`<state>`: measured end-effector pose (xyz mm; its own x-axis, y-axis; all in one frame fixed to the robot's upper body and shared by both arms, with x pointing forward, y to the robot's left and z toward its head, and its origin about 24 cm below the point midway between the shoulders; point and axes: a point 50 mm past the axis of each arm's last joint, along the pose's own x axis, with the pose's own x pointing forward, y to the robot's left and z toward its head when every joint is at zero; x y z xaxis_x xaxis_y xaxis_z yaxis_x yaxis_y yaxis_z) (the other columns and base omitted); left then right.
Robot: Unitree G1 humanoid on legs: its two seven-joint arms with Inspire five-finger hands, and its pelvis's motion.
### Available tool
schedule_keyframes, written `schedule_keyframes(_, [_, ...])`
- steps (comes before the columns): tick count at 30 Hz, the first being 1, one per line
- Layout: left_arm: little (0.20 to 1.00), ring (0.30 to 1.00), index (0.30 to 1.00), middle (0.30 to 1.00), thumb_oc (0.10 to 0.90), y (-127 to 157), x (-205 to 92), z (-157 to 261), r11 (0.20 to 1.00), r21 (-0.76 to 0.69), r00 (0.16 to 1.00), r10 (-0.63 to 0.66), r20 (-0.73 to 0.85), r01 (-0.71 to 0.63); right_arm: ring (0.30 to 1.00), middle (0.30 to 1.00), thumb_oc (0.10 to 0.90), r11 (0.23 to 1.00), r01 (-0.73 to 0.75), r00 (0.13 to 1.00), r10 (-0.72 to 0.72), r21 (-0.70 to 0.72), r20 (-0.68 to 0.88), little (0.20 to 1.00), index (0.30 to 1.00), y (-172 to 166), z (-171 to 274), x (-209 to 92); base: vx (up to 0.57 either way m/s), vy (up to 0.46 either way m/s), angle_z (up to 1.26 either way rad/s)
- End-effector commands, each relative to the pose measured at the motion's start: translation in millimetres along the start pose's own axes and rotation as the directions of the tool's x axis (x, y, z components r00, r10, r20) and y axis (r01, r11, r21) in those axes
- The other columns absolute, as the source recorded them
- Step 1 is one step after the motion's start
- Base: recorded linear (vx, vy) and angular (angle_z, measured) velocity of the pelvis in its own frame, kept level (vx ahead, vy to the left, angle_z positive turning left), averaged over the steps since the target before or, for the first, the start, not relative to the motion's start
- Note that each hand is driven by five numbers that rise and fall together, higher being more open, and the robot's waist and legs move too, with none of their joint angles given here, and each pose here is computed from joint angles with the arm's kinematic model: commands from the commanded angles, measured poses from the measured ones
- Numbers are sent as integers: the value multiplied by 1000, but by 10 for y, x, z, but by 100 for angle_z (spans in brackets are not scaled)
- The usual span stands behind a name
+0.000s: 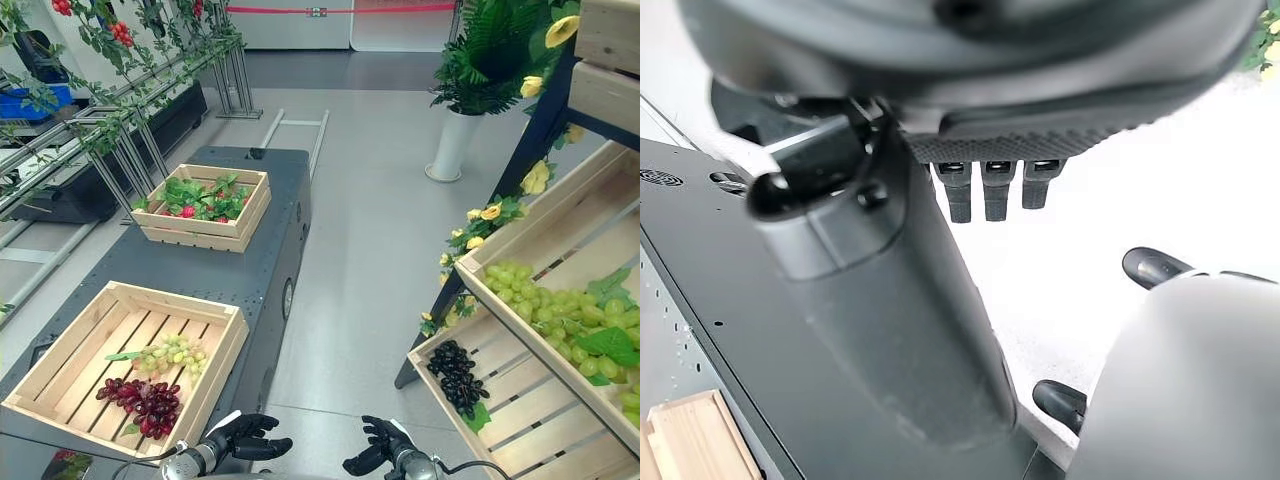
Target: Pick up the fruits from the basket on one side to the basket on the other side
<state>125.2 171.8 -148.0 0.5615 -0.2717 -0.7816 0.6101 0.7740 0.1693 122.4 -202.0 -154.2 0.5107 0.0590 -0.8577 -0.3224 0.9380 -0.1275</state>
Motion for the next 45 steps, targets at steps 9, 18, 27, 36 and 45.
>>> schedule_keyframes(9, [900,900,900,900,800,187,92,647,990,-82,923,135,359,-113,900,900,800,998,39,997,-36,-48,68,900,900,11,298,92,40,-7,0])
schedule_keyframes(18, [900,900,900,900,800,782,-228,1206,933,-352,668,309,678,-74,900,900,800,989,139,988,-136,-41,71,900,900,-297,324,47,-23,18,1])
schedule_keyframes(27, [900,900,900,900,800,1493,-787,1673,818,-462,333,566,754,-343,900,900,800,989,143,986,-141,-19,84,900,900,-328,271,6,12,25,11])
schedule_keyframes(36, [900,900,900,900,800,2379,-1434,1836,447,-382,89,735,672,-809,900,900,800,989,135,988,-130,-57,84,900,900,-273,148,-38,59,17,18])
schedule_keyframes(45, [900,900,900,900,800,2763,-1811,1693,3,-27,-17,706,708,-1000,900,900,800,987,112,991,-102,-114,89,900,900,-316,213,-32,47,53,6])
